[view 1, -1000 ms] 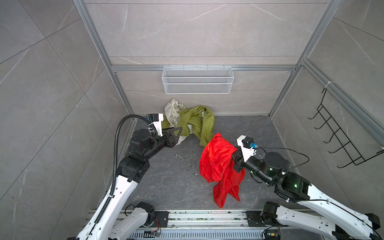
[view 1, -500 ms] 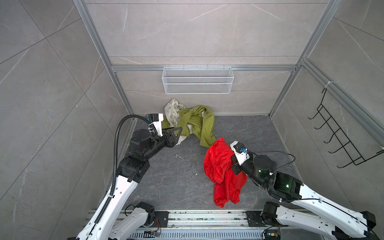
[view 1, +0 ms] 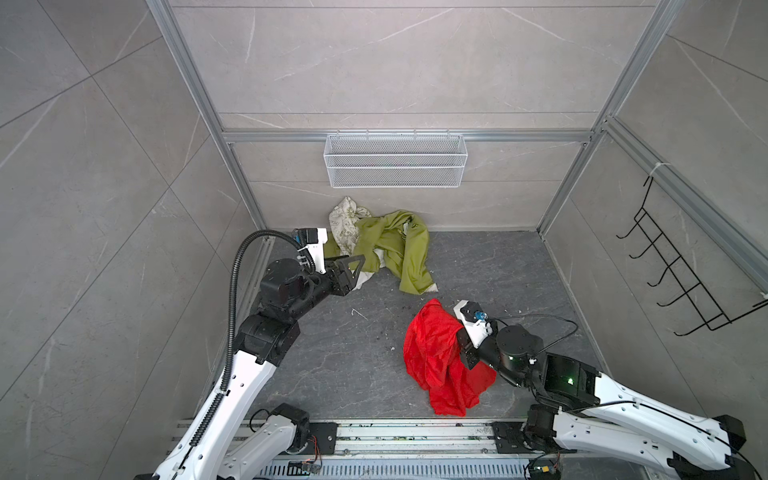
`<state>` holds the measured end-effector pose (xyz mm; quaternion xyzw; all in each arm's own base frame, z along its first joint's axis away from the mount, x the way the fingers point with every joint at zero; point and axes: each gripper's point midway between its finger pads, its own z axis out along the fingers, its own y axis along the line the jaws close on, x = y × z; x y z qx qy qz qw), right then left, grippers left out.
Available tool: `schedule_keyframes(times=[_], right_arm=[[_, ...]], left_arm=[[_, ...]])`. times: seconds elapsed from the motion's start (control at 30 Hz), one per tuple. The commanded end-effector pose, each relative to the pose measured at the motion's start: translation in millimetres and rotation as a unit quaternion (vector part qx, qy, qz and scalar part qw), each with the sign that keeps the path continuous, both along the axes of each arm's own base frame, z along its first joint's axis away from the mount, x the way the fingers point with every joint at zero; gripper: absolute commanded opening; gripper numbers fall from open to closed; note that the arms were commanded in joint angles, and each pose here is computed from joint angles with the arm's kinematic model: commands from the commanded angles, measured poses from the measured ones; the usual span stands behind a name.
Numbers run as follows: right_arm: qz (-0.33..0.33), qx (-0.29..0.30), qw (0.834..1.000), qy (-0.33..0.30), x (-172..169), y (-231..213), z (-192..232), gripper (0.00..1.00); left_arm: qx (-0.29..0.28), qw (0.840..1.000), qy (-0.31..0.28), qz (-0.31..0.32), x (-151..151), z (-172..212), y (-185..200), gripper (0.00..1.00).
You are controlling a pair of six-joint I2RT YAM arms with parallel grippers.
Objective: Pick out a specific cloth from the pile
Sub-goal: 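Lower the red cloth with the right gripper onto the table near the robot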
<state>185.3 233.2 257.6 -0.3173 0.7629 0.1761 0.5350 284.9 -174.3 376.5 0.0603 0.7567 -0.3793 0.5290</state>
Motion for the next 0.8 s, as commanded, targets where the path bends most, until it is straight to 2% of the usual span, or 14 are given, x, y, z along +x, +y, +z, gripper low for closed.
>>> schedule_keyframes(times=[0.0, 0.1, 0.13, 0.33, 0.77], right_arm=[[0.001, 0.01, 1.0, 0.016, -6, 3, -8, 0.0], [0.009, 0.004, 1.0, 0.021, -10, 10, -17, 0.0], [0.014, 0.003, 1.0, 0.022, -12, 12, -20, 0.0], [0.024, -0.005, 0.999, 0.026, -14, 23, -35, 0.0], [0.061, -0.021, 0.997, 0.052, -22, 45, -81, 0.0]], left_arm=[[-0.016, 1.0, 0.01, -0.016, -7, -5, -4, 0.62], [-0.021, 0.998, 0.046, -0.027, -15, -30, -6, 0.69], [-0.021, 0.998, 0.057, -0.029, -19, -38, -5, 0.77], [-0.015, 0.993, 0.115, -0.035, -46, -82, 2, 0.99], [-0.036, 0.983, 0.172, -0.052, -74, -125, 4, 0.97]])
